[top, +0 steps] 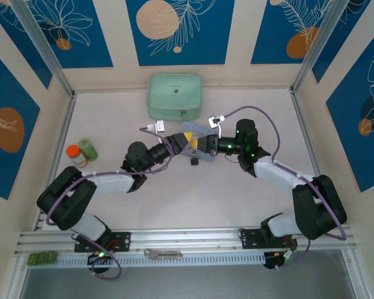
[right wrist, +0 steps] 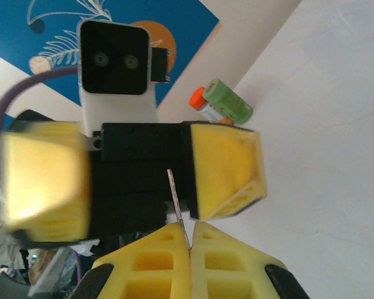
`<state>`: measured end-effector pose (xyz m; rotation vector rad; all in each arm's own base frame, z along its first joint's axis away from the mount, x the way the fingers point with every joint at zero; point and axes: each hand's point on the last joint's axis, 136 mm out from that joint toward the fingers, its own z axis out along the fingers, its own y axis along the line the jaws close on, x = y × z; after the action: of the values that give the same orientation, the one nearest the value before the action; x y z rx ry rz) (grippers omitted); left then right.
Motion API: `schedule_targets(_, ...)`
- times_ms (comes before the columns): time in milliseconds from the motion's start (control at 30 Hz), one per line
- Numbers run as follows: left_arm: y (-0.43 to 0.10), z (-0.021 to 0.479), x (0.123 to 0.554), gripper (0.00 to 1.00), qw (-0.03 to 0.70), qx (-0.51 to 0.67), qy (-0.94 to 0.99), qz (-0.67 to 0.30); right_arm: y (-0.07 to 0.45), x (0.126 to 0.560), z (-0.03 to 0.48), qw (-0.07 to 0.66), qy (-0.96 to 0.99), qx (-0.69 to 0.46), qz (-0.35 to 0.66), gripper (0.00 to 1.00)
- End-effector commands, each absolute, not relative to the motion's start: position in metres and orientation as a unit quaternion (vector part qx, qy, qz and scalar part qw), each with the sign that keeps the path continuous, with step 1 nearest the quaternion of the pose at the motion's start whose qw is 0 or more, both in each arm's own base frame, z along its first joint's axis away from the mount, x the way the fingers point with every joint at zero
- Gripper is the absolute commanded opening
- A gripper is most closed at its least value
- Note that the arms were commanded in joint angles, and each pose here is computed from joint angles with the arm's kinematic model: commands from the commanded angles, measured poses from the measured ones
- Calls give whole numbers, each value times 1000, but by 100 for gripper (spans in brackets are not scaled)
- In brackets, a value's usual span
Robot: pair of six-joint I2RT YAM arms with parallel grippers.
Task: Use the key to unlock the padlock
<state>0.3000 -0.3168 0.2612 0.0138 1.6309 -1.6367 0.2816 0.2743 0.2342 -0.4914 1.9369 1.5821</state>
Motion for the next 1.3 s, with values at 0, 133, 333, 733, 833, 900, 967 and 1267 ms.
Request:
schedule_targets(0,-300,265,303,100,445,1,663,-602,265,275,227,306,743,-198,561,0)
schedule_targets(133,-280,226,312,100,449,-14,739,-502,255,269,222,317,760,-204,529,0)
schedule_targets(333,-280,167,312,87,406,21,812,-418,231,267,212,351,800,-207,439,0)
schedule_targets(733,-319,94,313,82,333,51,857,-390,178,282,189,377,857,-150,317,0)
schedule_targets(833,-331,84,316,76,326,61,858,-392,175,284,188,381,852,-129,334,0)
schedule_targets(900,-336,76,320,72,322,62,860,-392,175,284,187,383,851,-121,339,0)
schedule_targets(967,-340,70,323,69,321,62,861,-390,174,285,187,384,849,-117,343,0)
schedule_targets(1267,-358,45,323,68,301,66,864,-398,174,290,185,382,849,-104,351,0)
